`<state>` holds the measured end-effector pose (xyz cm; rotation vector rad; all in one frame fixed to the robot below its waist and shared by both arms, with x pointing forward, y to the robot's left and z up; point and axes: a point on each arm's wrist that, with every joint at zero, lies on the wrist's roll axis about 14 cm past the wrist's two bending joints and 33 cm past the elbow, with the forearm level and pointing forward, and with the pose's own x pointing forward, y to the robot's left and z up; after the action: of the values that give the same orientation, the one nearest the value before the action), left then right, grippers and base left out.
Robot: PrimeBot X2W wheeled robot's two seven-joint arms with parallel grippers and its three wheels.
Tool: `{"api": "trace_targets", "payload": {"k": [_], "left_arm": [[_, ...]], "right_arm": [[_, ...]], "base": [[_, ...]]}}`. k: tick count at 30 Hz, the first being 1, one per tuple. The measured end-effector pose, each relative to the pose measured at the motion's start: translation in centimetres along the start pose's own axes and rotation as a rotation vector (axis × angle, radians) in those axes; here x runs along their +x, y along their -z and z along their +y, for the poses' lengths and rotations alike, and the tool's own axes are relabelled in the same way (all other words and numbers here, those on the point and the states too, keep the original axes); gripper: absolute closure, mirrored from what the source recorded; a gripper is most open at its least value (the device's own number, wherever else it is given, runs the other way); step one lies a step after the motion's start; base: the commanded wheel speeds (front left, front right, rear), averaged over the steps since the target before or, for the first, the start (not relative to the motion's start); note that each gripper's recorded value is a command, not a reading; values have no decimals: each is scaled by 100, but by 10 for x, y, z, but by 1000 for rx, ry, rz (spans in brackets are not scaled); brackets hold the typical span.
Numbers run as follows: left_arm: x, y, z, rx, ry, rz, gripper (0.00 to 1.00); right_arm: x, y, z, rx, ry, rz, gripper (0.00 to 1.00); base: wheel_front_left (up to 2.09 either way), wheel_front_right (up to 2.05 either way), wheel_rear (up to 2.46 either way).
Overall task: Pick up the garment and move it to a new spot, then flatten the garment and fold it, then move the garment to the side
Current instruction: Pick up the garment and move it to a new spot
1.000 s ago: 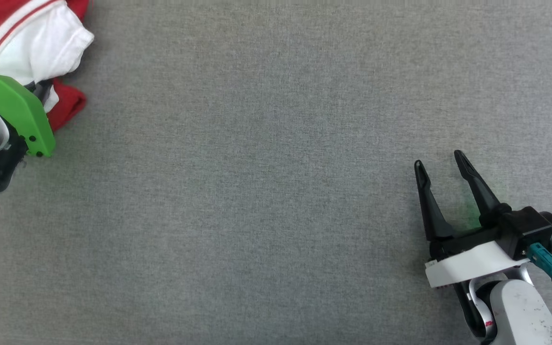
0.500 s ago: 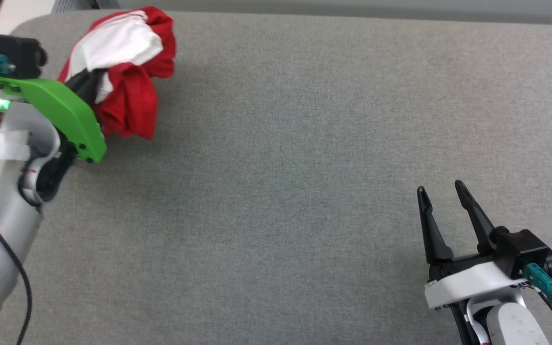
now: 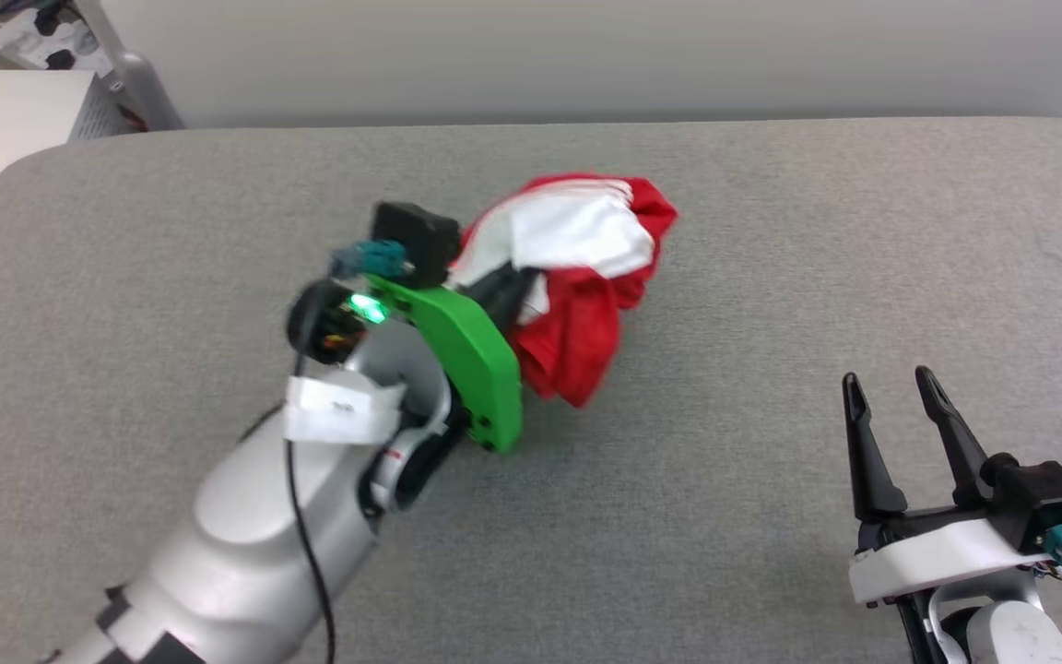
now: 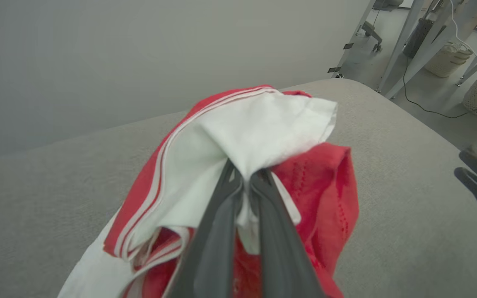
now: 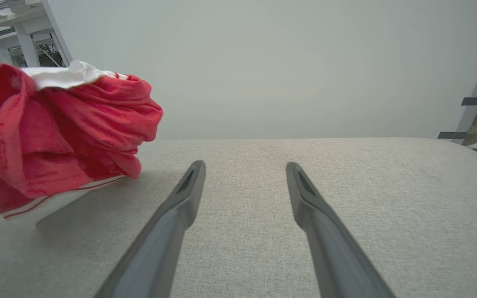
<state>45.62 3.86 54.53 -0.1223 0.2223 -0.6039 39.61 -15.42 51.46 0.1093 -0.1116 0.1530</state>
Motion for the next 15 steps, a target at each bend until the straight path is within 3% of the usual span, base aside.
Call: {"api": "trace_targets", "payload": {"k": [11,12,13,15], "left_arm": [[48,84,-119,-54,182,150,100],[49,96,-125,-47,198,184,36],[49,105,-129,-42,211,208,0],[47,124,-137,-28,243,259,0]], "right_arm": [[-26,-23,-50,-64,142,-44,0],[-27,-24,-53,-67,151,-45,0],[-28,-25,-55,-70,158,-45,0],[-32,-23,-60,-74,176,-38,0]], "base": [[0,0,0],[0,0,0],[0,0,0],[0,0,0]]}}
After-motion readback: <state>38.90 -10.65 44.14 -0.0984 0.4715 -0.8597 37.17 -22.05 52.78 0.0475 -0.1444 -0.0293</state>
